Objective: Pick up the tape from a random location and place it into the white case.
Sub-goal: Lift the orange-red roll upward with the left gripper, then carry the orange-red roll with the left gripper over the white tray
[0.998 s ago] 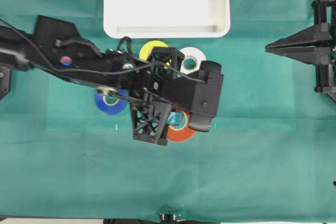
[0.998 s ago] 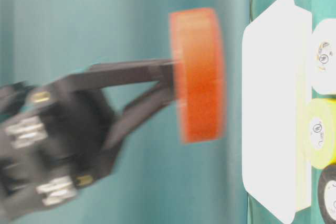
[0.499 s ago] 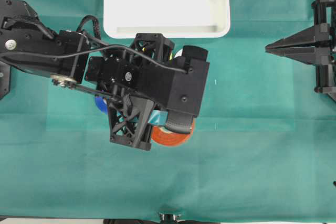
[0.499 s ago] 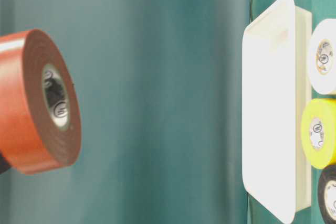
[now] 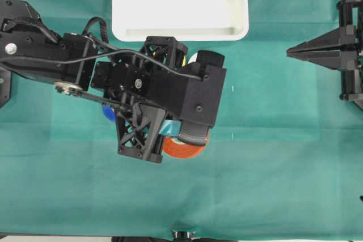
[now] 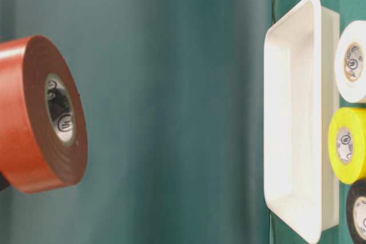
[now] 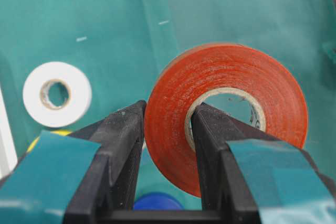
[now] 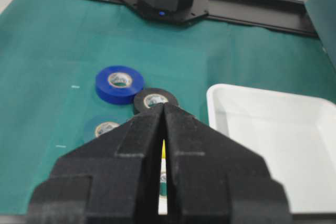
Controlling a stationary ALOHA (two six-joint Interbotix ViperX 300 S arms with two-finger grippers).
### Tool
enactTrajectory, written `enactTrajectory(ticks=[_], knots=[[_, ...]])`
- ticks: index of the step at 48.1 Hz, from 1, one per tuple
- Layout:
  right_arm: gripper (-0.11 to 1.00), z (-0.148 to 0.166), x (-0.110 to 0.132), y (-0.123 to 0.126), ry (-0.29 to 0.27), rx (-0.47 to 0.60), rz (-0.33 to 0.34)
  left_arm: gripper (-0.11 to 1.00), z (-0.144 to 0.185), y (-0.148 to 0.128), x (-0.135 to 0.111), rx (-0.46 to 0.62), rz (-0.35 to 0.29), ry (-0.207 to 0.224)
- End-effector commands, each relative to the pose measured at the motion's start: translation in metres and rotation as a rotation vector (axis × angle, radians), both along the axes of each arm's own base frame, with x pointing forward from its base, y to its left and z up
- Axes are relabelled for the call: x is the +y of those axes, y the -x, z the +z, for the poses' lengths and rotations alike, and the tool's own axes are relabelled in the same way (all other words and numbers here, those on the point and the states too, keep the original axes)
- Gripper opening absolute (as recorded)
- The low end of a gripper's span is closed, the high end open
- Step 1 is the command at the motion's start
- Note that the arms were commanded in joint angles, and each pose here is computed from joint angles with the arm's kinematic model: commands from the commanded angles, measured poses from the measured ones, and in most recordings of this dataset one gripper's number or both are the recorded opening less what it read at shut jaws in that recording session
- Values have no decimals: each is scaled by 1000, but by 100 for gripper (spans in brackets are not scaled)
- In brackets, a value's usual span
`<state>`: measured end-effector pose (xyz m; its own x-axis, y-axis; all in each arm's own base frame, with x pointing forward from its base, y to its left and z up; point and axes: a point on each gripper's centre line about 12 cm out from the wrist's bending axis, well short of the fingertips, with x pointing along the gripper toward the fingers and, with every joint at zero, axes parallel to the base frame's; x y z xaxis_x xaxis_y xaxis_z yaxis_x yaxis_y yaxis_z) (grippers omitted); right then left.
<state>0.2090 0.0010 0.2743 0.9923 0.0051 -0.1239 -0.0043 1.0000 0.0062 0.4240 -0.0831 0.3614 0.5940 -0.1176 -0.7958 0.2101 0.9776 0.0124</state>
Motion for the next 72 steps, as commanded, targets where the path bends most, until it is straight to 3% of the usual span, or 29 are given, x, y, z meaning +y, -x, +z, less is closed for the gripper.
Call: enactTrajectory(ticks=[1, 55, 64, 72], knots=[[0, 10, 0, -3, 1, -25, 2, 24, 20, 8, 1, -52, -3, 8], [0, 8, 0, -3, 0, -15, 0, 24, 21, 7, 1, -53, -2, 6], [0, 8, 0, -3, -2, -15, 1, 24, 20, 6, 12, -51, 23, 3], [0, 8, 0, -3, 0, -15, 2, 24, 20, 4, 39, -50, 81, -3]])
